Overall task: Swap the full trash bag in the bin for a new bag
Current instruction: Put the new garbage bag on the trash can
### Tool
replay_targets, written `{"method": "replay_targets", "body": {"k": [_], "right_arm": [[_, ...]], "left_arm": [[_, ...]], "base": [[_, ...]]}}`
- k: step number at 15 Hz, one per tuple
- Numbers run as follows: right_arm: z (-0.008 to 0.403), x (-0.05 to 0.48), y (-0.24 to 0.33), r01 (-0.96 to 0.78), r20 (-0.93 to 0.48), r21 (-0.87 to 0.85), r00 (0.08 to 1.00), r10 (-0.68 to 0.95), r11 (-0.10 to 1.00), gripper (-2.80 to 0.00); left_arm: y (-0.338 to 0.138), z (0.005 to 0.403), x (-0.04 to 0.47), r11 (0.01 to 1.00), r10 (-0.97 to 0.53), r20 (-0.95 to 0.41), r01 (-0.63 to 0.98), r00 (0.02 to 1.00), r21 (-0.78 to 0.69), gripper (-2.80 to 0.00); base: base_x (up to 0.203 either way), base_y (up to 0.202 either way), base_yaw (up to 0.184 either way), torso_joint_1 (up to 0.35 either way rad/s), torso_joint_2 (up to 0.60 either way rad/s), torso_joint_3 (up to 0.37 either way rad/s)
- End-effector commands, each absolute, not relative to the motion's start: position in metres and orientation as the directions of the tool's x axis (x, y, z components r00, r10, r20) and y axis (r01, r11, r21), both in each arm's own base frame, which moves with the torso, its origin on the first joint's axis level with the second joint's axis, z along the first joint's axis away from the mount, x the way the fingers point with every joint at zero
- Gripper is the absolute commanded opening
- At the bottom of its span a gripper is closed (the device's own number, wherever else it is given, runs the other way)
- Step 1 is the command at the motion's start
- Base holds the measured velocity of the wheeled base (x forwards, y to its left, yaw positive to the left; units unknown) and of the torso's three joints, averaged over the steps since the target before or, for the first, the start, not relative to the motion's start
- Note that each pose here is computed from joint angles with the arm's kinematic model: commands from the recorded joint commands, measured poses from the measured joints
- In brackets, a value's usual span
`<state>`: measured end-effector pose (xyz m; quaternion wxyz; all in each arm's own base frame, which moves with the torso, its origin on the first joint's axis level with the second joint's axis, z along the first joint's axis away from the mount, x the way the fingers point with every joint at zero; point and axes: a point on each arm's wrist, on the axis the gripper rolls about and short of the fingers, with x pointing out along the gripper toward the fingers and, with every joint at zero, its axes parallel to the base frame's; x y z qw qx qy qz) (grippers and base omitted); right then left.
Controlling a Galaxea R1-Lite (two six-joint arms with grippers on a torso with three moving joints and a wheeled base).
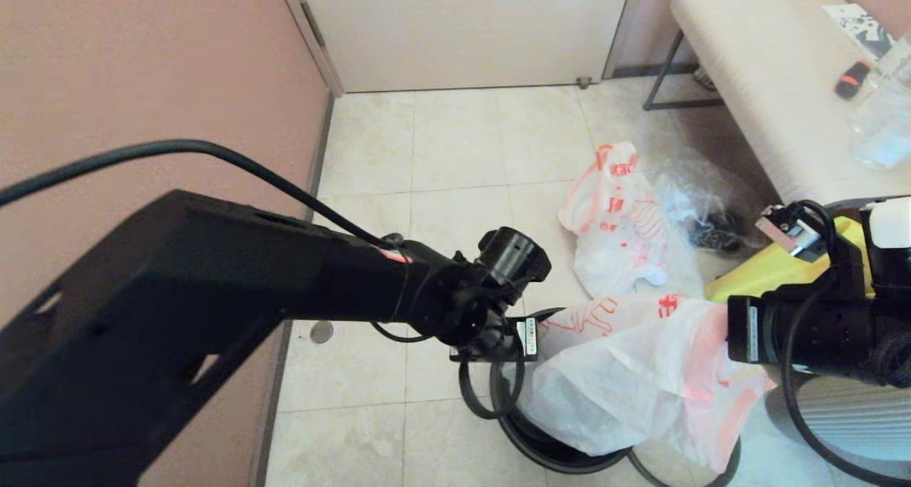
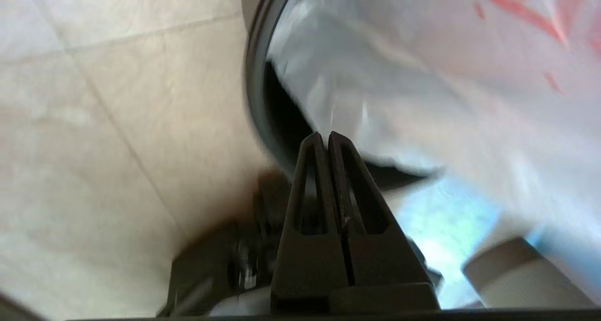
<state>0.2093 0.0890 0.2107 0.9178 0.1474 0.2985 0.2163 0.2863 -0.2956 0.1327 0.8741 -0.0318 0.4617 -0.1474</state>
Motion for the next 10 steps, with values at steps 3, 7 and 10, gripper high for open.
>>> {"method": "replay_targets", "body": {"k": [3,7,10], "right_arm": [[0.211,0.227,0.124,-0.343,-0.507,0.288,0.737,0.446,0.894,-2.8],[0.197,0.237,0.16,-0.388,-0.542,0.094,0.753,0.374,0.917,-2.8],[0.196,0.239,0.188,-0.435,-0.531,-0.067,0.778,0.337,0.898,-2.8]], "left_arm": [[-0.237,0.185,0.248,0.944,-0.33,-0.748,0.199,0.576,-0.262,-2.8],[-0.187,0.193,0.221,0.941,-0.332,-0.719,0.161,0.61,-0.298,-2.8],[-0.163,0.201,0.199,0.933,-0.346,-0.687,0.158,0.639,-0.323,-2.8]], "base": [[0.0,0.0,0.0,0.0,0.0,0.0],[0.0,0.0,0.0,0.0,0.0,0.0],[0.0,0.0,0.0,0.0,0.0,0.0]]}}
